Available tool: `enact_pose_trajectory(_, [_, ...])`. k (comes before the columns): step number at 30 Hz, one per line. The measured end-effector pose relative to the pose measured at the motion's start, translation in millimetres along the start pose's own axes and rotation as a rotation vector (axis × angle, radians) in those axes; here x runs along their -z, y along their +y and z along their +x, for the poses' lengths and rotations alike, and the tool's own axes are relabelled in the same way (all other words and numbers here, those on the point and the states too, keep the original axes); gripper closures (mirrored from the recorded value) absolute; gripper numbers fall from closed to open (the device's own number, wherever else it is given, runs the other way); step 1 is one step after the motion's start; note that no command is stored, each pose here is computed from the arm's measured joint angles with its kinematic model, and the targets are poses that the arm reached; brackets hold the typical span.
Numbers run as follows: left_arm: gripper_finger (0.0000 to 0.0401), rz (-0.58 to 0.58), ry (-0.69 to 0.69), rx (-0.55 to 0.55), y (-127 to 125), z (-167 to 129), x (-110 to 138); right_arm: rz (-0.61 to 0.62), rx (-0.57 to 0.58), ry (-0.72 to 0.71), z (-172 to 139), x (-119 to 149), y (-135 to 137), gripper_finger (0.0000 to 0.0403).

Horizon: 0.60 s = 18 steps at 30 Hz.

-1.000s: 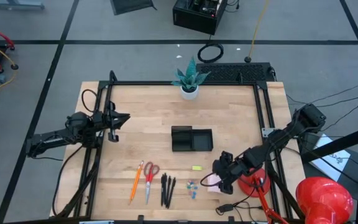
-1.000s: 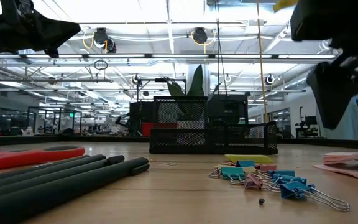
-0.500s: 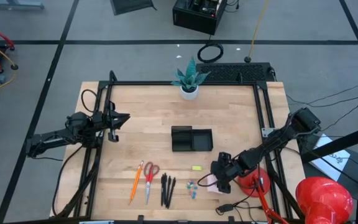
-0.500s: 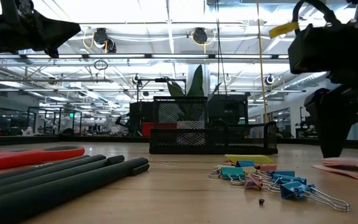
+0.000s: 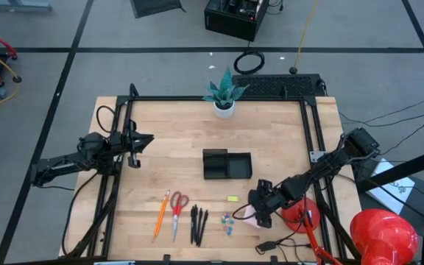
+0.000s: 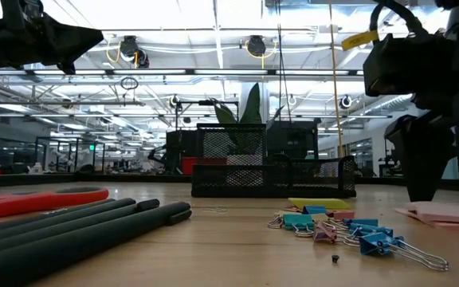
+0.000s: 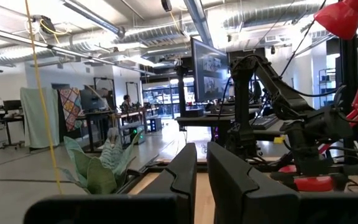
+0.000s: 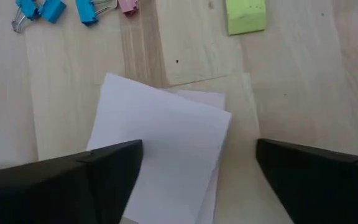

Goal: Pick and place office supplies into organizer
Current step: Put the pink sticky note pad into the black desk organizer

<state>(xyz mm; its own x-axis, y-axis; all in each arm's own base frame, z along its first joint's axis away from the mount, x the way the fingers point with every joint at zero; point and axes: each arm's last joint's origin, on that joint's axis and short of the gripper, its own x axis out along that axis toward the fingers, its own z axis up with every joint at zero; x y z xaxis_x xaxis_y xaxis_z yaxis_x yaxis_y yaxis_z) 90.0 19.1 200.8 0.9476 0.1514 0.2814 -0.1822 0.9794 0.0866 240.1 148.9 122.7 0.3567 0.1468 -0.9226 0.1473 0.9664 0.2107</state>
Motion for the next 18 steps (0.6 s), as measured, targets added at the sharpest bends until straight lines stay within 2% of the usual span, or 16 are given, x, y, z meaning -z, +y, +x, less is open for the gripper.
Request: enact_pose_trajectory(18, [0.0354,0.000,0.000,0.000,0.0,0.0,0.0,-0.036,-0.005,0.005,1.1,-1.7,-2.0,0.0305])
